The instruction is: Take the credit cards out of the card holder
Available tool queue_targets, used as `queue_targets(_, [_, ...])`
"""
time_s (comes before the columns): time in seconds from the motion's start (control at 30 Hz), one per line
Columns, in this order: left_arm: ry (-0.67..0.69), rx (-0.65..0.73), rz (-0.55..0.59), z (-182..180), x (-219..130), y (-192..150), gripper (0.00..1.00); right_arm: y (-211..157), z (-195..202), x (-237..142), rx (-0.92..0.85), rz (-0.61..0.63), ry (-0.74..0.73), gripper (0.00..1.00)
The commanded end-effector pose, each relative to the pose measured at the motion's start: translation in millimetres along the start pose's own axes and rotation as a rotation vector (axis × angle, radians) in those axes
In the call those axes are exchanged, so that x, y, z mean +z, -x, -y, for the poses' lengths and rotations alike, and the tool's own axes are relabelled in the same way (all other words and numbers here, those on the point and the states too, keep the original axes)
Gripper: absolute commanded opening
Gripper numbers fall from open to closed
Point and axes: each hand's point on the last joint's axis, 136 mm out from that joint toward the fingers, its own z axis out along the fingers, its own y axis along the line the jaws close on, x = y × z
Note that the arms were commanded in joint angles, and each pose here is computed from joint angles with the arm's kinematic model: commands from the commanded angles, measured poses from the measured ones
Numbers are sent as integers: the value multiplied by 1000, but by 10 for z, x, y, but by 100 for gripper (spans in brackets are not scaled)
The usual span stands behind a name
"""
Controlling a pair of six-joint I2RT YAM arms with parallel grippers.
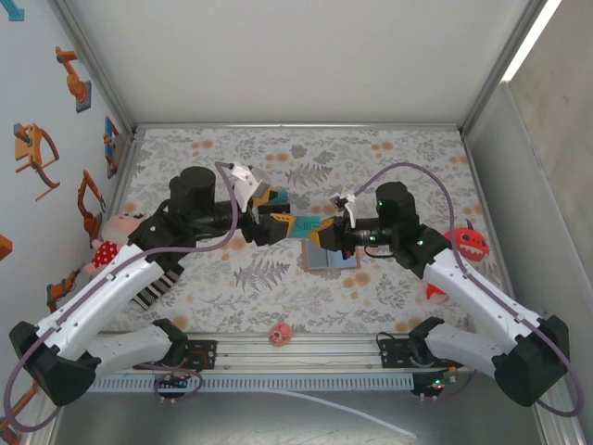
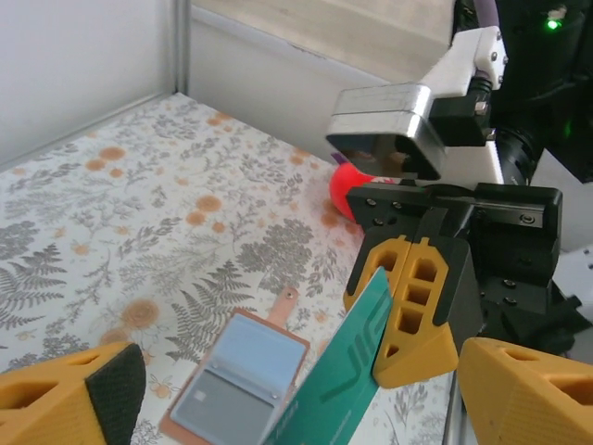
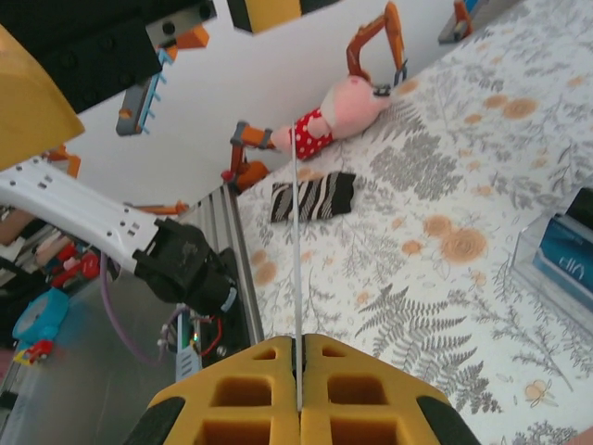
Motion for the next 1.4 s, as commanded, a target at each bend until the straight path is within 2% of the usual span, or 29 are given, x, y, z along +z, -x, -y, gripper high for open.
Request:
queue_targets(0.0, [-93, 53, -80, 156, 25, -121, 84, -76, -130, 43, -54, -69, 43, 0])
queue_targets(0.13, [-115, 48, -160, 135, 105, -233, 67, -139, -173, 98, -66, -107, 64, 0])
queue_targets(0.33, [-214, 63, -210, 244, 155, -348, 58, -167, -170, 113, -73, -122, 64, 0])
queue_targets(0.53, [-233, 68, -270, 240, 175, -531, 48, -175, -158, 110, -78, -125, 58, 0])
queue_targets(0.73, [-265, 53, -284, 249, 241, -579, 34, -176, -163, 126, -75, -127, 68, 0])
queue_targets(0.9, [-307, 46, -284, 294, 268, -595, 27, -184, -155, 136, -73, -127, 71, 0])
queue_targets(1.03, [-312, 42, -299, 280, 294, -647, 15, -178, -144, 137, -73, -124, 66, 0])
queue_targets(1.13, [-317, 39, -322, 261, 323, -711, 0, -185, -131, 136, -74, -124, 56, 0])
queue_targets(1.3, [-322, 68, -347, 216, 377, -809, 0, -180, -67, 109, -80, -115, 1, 0])
queue_targets(1.37, [-258, 41, -361, 109, 417, -809, 0, -168, -35, 86, -84, -105, -32, 1])
